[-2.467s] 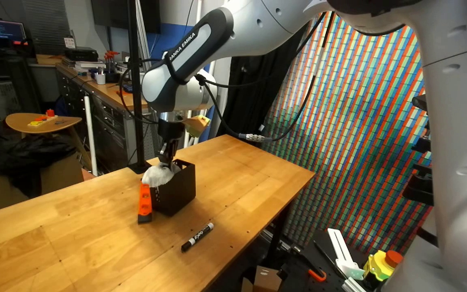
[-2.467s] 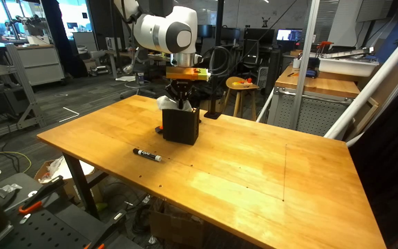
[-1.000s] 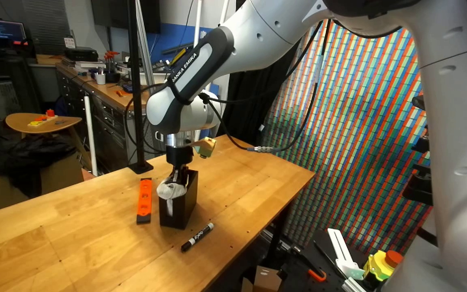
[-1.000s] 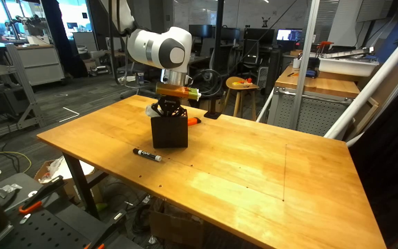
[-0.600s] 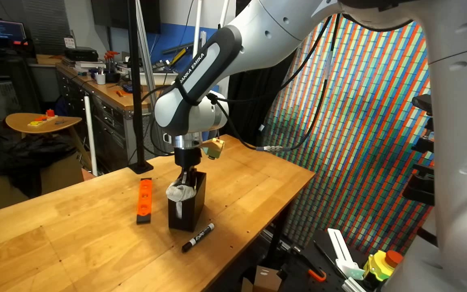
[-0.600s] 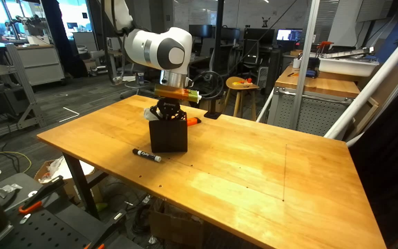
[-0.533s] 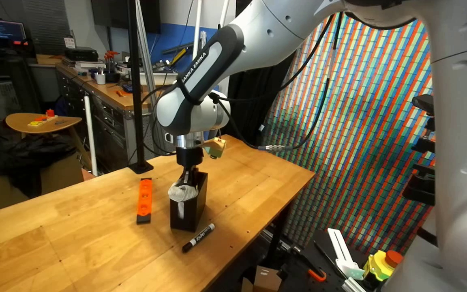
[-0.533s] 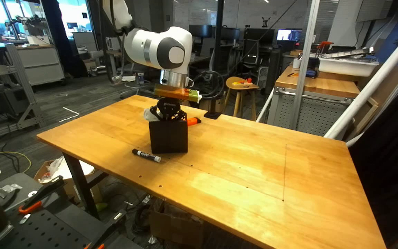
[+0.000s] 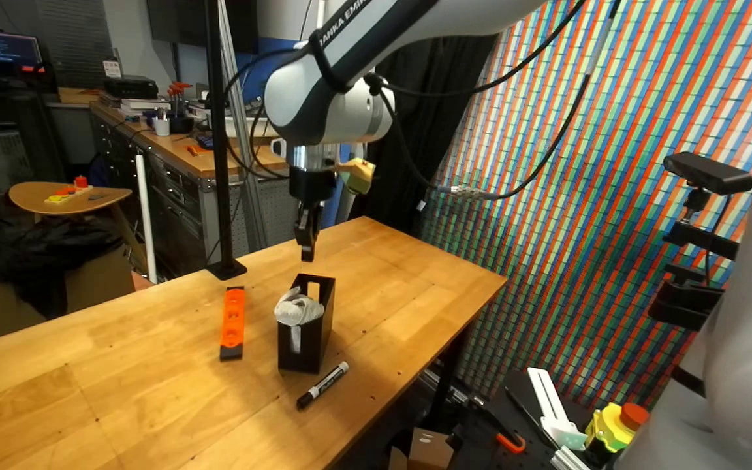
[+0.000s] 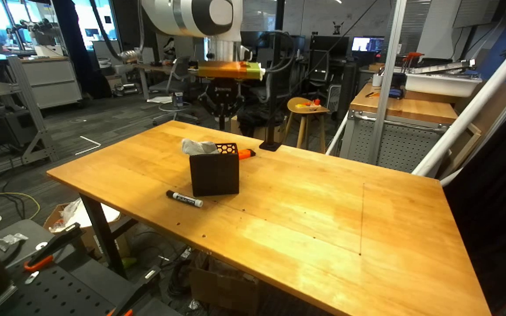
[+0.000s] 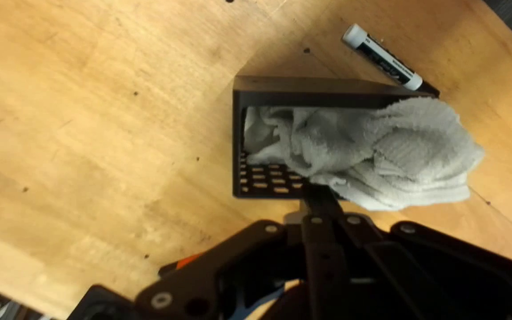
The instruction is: Put the white towel inside the black holder
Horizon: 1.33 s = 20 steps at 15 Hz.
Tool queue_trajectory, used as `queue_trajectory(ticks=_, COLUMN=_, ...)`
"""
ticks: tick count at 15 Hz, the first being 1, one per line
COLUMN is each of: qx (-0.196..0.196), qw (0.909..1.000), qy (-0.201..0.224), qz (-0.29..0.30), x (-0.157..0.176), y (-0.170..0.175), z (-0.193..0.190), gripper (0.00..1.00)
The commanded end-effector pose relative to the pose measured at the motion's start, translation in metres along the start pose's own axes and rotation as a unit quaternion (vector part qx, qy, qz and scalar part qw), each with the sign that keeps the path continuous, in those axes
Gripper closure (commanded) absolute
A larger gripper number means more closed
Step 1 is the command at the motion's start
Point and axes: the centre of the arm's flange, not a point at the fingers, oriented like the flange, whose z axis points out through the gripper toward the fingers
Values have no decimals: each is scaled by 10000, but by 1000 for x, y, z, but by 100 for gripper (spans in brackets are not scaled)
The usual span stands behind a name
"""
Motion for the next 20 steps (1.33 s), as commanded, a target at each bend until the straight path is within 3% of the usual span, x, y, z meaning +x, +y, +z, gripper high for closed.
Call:
queue_trajectory(ticks=1, qx=-442, qw=9987, qy=258, qz=-84, x=-5, y=-20, z=-66, gripper=100)
queue_trajectory(ticks=6, qx=-600, qw=9977, qy=320, qz=-59, x=-16, y=-60, z=-90, gripper=100)
queue_trajectory(ticks=20, qx=-336, qw=9988, qy=134, qz=323, x=2, y=-143, z=-62, gripper=100)
